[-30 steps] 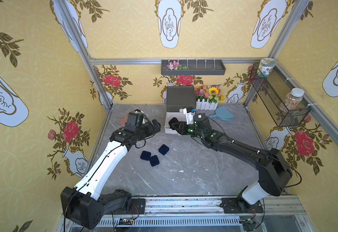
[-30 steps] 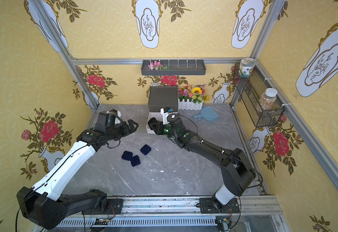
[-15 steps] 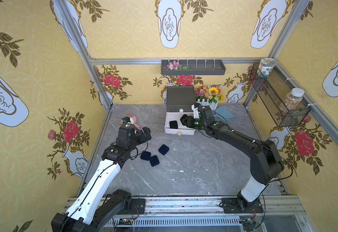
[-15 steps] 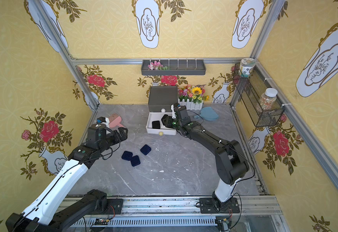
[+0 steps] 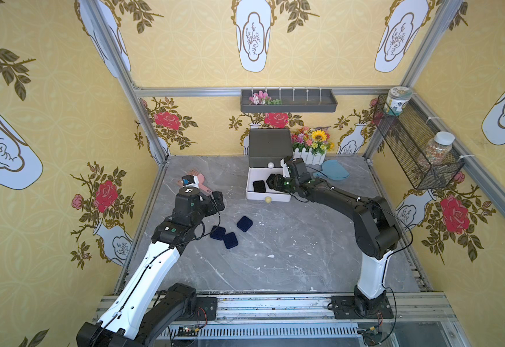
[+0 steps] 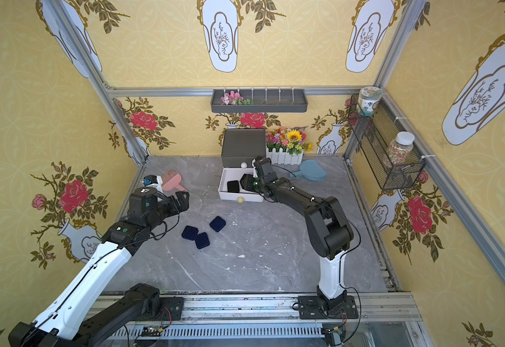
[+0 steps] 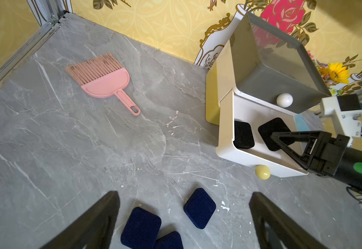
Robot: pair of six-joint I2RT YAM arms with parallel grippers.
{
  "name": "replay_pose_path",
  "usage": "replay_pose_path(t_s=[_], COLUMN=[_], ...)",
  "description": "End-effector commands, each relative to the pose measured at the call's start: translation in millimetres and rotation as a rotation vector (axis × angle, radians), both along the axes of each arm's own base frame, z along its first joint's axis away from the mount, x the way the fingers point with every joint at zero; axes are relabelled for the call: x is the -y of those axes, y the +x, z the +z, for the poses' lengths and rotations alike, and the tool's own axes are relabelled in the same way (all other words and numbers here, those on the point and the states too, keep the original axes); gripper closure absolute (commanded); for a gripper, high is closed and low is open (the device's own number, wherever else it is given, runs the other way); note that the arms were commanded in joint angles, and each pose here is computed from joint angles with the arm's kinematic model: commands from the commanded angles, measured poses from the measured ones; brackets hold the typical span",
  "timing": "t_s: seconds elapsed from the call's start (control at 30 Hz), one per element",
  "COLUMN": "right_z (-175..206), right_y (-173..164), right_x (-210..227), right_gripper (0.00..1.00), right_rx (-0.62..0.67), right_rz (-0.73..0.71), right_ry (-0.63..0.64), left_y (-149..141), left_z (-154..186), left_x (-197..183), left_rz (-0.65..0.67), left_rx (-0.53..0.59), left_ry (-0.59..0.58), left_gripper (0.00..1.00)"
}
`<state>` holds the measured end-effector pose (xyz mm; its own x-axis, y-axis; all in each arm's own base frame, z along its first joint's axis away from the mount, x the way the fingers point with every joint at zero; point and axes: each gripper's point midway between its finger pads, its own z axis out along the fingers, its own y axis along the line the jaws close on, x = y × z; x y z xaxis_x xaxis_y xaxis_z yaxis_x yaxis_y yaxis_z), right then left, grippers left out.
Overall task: Place the brooch boxes into the drawer by color
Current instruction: Place the brooch box in the drawer, then adjust the brooch box in the drawer.
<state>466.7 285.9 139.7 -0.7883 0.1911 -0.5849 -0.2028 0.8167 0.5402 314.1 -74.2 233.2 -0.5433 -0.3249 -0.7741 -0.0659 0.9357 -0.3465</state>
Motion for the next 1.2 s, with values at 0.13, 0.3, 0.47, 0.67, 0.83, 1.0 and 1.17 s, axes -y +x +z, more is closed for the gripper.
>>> replay_pose_path(t_s=[0.13, 0.3, 0.47, 0.67, 0.83, 1.0, 1.17], right_z=[-9.2, -11.1, -6.1, 13.2, 30.7, 51.1, 48.3], right_y=[5.3, 6.9, 6.8, 6.1, 4.1, -5.6, -24.1], right_x=[2.7, 6.2, 9.3, 15.7, 21.6, 16.6, -9.0], right_gripper=[0.63, 0.5, 0.4, 0.33, 0.29, 0.39, 0.94], right_rx=[-0.016, -0.017, -0.009, 0.033, 0.073, 0.128, 0.139], right_rz=[-0.021, -0.027, -0.032, -0.041, -0.049, -0.02, 0.076], right_ry=[-0.027, -0.059, -0.082, -0.117, -0.156, -0.192, -0.224], left_y=[5.2, 7.8, 8.2, 8.1, 8.3, 7.7, 8.0], left_z=[1.2, -2.1, -2.6, -3.6, -4.1, -5.3, -6.3], left_x=[-1.1, -0.7, -2.3, -3.5, -3.5, -3.4, -3.5], left_rz=[-0.01, -0.015, -0.011, -0.01, -0.01, -0.011, -0.01], left_rx=[0.01, -0.007, -0.008, -0.009, -0.008, -0.009, -0.01], left_ry=[0.007, 0.002, 0.002, 0.001, -0.001, -0.002, -0.005], left_gripper=[0.0, 0.0, 0.0, 0.0, 0.0, 0.0, 0.0])
